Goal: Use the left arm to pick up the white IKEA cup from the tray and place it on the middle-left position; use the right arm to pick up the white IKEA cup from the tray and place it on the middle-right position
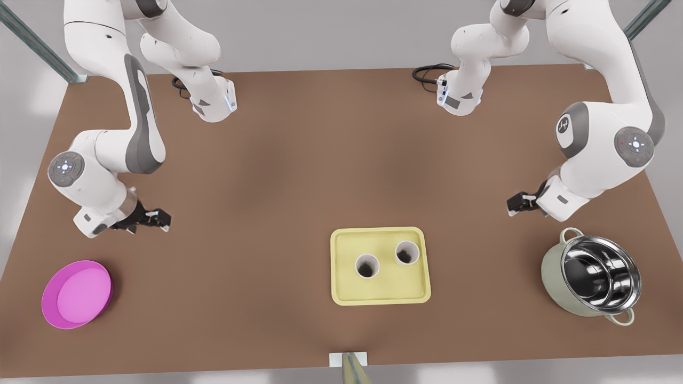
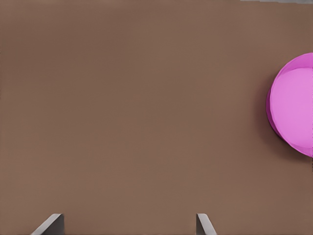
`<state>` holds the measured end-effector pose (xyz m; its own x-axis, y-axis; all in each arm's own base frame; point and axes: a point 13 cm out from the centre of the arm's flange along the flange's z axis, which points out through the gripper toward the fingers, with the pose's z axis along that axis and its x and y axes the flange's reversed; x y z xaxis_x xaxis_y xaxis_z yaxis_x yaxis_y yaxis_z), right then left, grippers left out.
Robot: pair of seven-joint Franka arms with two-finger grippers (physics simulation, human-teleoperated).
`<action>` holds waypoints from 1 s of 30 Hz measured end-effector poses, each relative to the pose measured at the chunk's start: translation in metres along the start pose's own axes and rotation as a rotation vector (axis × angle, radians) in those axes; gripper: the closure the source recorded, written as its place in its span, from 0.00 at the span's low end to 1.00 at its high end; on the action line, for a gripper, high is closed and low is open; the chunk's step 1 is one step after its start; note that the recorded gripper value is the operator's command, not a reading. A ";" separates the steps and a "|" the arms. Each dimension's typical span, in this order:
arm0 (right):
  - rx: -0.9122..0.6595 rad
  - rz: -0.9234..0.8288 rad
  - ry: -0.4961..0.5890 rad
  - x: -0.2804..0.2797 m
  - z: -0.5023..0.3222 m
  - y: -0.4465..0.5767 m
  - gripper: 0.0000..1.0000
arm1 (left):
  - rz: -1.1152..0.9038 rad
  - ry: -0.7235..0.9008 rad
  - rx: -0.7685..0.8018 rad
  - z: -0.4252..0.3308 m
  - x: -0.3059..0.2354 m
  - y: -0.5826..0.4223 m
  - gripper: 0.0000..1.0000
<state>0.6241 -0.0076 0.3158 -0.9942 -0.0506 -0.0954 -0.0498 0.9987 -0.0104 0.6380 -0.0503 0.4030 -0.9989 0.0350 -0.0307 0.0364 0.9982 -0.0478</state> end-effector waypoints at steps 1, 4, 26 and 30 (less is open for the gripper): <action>0.001 -0.002 -0.013 -0.003 -0.001 0.000 0.00 | 0.000 -0.007 0.002 0.000 -0.002 0.000 0.00; 0.002 -0.030 -0.042 -0.017 -0.002 0.013 0.00 | 0.003 -0.011 0.039 0.003 -0.005 -0.016 0.00; -0.192 -0.487 -0.119 -0.088 0.089 0.446 0.00 | 0.044 0.026 -0.006 0.245 -0.051 -0.218 0.00; -0.223 -0.473 -0.135 -0.079 0.133 0.489 0.00 | 0.026 0.006 0.003 0.255 -0.054 -0.220 0.00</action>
<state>0.6906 0.4842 0.1861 -0.8380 -0.4803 -0.2588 -0.5225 0.8431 0.1270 0.6915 -0.2843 0.1605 -0.9978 0.0608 -0.0261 0.0620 0.9968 -0.0504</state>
